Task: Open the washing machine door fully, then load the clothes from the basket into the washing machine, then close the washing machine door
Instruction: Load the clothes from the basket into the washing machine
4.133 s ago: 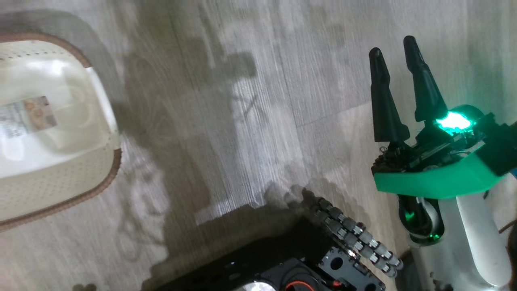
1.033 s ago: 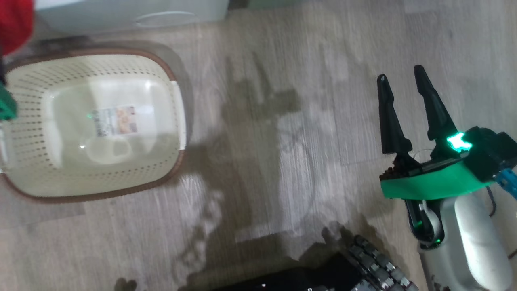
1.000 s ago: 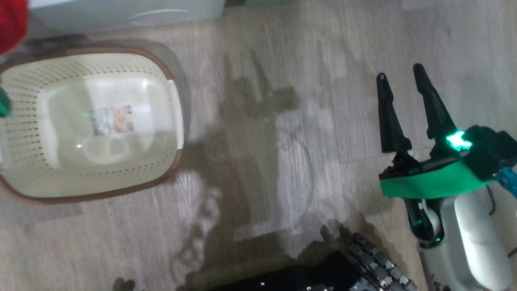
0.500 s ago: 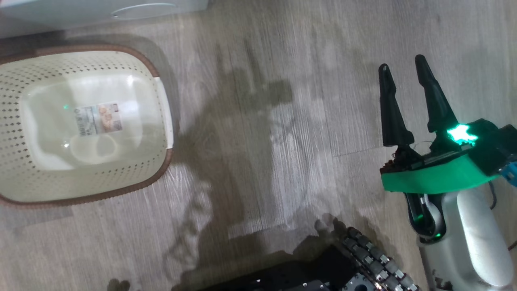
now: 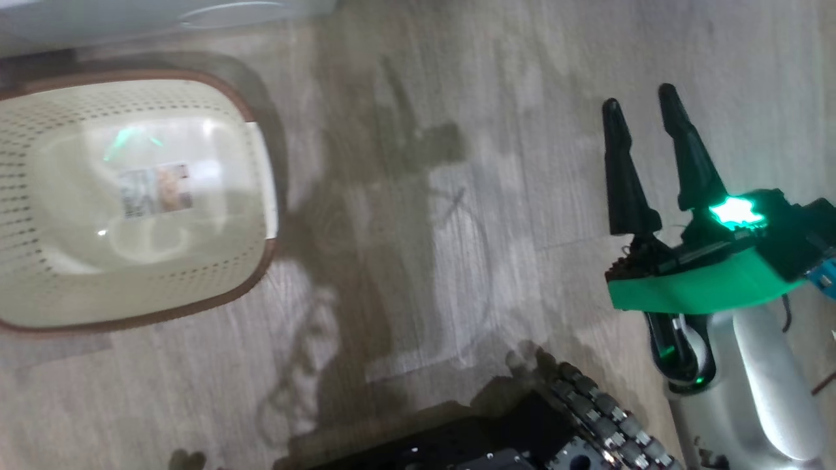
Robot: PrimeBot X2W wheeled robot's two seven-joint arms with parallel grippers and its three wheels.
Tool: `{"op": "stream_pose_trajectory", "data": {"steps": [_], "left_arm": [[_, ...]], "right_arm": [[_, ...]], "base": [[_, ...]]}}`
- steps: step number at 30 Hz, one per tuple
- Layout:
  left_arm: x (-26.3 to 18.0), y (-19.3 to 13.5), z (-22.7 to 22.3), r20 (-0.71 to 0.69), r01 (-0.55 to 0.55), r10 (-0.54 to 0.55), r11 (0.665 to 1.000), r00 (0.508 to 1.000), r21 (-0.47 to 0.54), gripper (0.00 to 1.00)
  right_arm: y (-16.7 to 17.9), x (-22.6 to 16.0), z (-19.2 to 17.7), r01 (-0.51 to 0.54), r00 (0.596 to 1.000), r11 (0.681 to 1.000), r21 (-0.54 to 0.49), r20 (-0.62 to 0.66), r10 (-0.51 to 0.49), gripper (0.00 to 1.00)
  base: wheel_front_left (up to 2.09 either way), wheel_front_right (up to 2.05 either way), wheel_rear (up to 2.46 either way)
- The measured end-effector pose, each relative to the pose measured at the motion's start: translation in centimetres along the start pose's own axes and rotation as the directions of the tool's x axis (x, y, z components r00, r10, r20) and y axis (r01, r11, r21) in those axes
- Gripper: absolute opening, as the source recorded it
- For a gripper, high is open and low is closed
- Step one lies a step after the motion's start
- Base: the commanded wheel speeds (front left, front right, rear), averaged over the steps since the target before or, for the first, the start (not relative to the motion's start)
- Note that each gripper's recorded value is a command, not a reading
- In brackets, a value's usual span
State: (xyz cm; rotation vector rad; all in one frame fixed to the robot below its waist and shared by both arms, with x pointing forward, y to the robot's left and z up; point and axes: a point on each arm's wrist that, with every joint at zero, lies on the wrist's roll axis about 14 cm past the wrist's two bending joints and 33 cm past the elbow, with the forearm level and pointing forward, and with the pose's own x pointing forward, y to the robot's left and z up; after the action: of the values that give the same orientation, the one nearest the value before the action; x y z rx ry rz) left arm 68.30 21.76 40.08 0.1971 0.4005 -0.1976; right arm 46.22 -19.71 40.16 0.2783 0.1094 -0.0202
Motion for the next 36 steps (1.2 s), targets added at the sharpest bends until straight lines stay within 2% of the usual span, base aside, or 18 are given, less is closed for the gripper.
{"op": "stream_pose_trajectory", "data": {"steps": [6, 12, 19, 25, 26, 28, 29, 36], "left_arm": [[3.3, 0.3, 4.1, 0.066, -0.029, 0.029, 1.0, 0.997, -0.001, 0.0], [7.0, 0.9, 5.5, 0.133, -0.082, 0.086, 0.996, 0.987, -0.035, 0.0], [10.2, 0.6, 6.3, 0.282, -0.123, 0.133, 0.991, 0.95, -0.052, 0.0], [11.8, 0.5, 3.5, 0.224, -0.137, 0.15, 0.988, 0.963, -0.074, 0.0], [11.8, 0.5, 3.2, 0.217, -0.136, 0.151, 0.987, 0.964, -0.082, 0.03], [11.7, 0.6, 3.2, 0.219, -0.132, 0.151, 0.986, 0.964, -0.098, 0.86], [11.6, 0.6, 3.3, 0.227, -0.131, 0.152, 0.986, 0.962, -0.104, 1.0], [9.5, 0.1, 4.2, 0.293, -0.105, 0.156, 0.977, 0.943, -0.183, 1.0]], "right_arm": [[-1.5, -0.4, 0.6, 0.045, 0.999, 0.999, 0.017, 0.008, -0.045, 1.0], [-3.7, -1.7, 0.7, 0.119, 0.993, 0.993, 0.013, -0.01, -0.119, 1.0], [-5.0, -2.7, -0.1, 0.167, 0.985, 0.986, -0.009, -0.044, -0.167, 1.0], [-5.2, -2.7, -0.9, 0.173, 0.983, 0.985, -0.011, -0.063, -0.173, 1.0], [-5.2, -2.6, -0.9, 0.171, 0.983, 0.985, -0.008, -0.064, -0.171, 1.0], [-5.2, -2.5, -1.0, 0.169, 0.984, 0.986, -0.006, -0.064, -0.169, 1.0], [-5.2, -2.4, -1.1, 0.168, 0.984, 0.986, -0.006, -0.062, -0.168, 1.0], [-4.3, -1.6, -0.8, 0.13, 0.99, 0.991, -0.017, -0.044, -0.131, 1.0]], "base": [[0.0, 0.0, 0.0], [0.0, 0.0, 0.0], [0.0, 0.0, 0.0], [0.0, 0.0, 0.0], [0.0, 0.0, 0.0], [0.0, 0.0, 0.0], [0.0, 0.0, 0.0], [0.0, 0.0, 0.0]]}}
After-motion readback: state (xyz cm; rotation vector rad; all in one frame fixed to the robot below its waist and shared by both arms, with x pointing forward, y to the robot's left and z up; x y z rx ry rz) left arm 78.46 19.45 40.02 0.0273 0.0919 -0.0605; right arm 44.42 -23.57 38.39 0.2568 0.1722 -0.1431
